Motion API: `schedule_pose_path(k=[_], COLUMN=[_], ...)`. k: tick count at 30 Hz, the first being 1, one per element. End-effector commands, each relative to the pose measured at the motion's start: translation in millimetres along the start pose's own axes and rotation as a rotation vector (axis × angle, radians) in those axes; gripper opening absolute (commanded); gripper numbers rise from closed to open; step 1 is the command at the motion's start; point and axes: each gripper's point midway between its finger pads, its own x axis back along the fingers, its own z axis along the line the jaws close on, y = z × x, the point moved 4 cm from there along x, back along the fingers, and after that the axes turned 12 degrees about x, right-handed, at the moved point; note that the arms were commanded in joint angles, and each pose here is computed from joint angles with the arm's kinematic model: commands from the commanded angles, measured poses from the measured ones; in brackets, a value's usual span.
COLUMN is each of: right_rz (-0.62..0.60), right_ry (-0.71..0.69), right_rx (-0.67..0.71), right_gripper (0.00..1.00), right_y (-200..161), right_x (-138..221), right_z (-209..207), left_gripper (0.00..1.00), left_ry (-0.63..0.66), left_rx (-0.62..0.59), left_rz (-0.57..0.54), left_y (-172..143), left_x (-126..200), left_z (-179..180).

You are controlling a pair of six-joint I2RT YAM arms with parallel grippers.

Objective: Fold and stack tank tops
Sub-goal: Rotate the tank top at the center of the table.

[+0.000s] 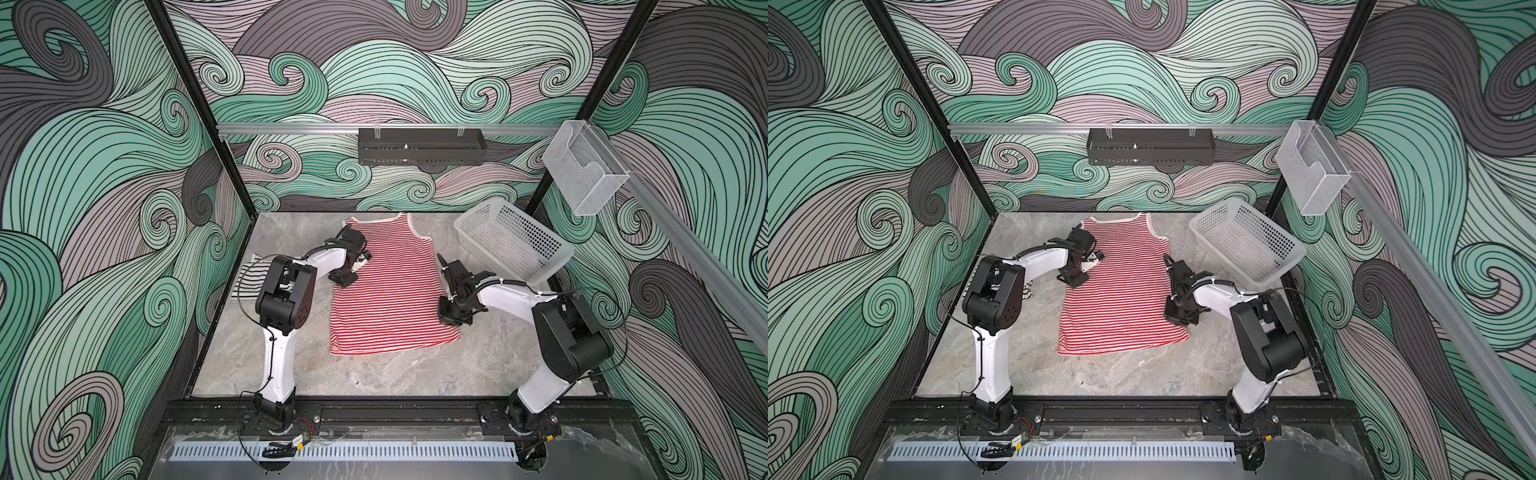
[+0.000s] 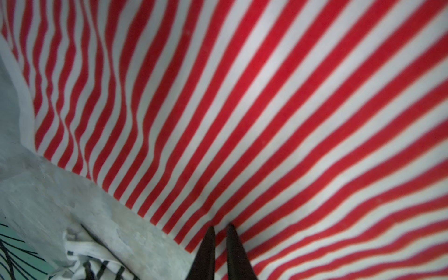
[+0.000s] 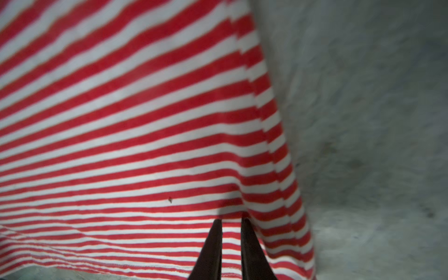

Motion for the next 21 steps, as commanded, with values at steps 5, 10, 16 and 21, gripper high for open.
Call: schedule_pose_path(k=[5,10,16,21], right_rz=[0.018,-0.024,-0.116,-0.120], right_ry=[-0.081,-0.105,-0.104,-0.094], right_rx=[0.002,0.001,0.067,0.122], right_gripper=[0.20,0.20,0.25,0.32], right_y=[41.2,84.8,98.2,57.1], right_x=[-2.4,-1.0,38.9,51.3], right_z=[-27.6,-32.4,-11.1,13.5], left_gripper=[0.16,0.16,0.16,0.18], left_ry=[-0.103,-0.171,-0.254,-0.070], left_rx=[-0.128,-0.218,-0.285,-0.137], left_rz=[0.151,0.175,0.127,-0.055], left_y=[-53.7,-70.9,-71.7,-23.9], left_x=[15.7,39.2,76.8,86.6], left_z=[-56.3,-89.6,-103.6,-51.7])
